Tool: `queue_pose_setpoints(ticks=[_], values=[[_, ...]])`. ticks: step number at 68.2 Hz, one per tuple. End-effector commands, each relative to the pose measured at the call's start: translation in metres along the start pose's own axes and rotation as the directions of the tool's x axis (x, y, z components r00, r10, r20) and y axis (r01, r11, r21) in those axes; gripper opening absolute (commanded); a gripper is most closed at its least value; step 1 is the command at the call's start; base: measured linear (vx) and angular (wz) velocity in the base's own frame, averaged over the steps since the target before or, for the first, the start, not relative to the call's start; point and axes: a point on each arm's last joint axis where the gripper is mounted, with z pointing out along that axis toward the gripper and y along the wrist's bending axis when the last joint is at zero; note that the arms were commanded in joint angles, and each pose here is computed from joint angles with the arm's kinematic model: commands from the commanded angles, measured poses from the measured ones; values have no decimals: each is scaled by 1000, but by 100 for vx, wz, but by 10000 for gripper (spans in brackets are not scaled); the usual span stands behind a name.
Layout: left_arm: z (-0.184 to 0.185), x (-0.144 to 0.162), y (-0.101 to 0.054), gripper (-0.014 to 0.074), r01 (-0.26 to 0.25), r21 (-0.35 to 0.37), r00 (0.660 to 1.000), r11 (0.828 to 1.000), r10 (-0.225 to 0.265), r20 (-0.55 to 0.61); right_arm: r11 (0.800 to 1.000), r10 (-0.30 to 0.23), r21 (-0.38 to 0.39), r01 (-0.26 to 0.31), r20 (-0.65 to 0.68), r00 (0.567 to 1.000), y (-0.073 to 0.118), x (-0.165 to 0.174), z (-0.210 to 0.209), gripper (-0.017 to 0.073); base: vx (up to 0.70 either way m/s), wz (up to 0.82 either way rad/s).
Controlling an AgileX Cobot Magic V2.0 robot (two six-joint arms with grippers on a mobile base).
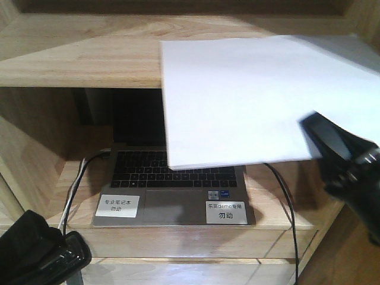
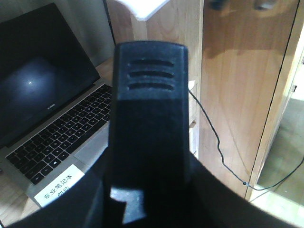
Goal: Grab stapler and paper to desk for stapling
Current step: 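Pinch the white paper sheets with the right gripper and pull them off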
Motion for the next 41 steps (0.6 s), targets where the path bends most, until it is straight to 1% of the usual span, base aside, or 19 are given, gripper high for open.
queue_pose_setpoints(ticks=[1,5,9,20,33,41], values=[[-4,-16,4,-6,42,-40,993,998,-37,109,996,-35,-81,41,71,997,12,-4,-13,-3,0,0],[-4,-16,4,-6,42,-40,993,998,-37,109,995,-45,-88,53,89,995,13,-3,-24,-3,0,0],[-4,-16,4,-6,42,-40,993,998,-37,109,995,-39,-87,48,104,994,12,-1,-35,-3,0,0],[-4,-16,4,-6,42,-40,993,998,-37,109,992,-46,-113,59,117,992,12,4,-58,-3,0,0],[-4,-16,4,-6,42,-40,993,998,-37,109,984,-56,-163,78,135,989,13,9,-80,-3,0,0],[-4,-16,4,-6,42,-40,993,998,-37,109,972,-82,-209,107,127,989,19,12,-88,-3,0,0]])
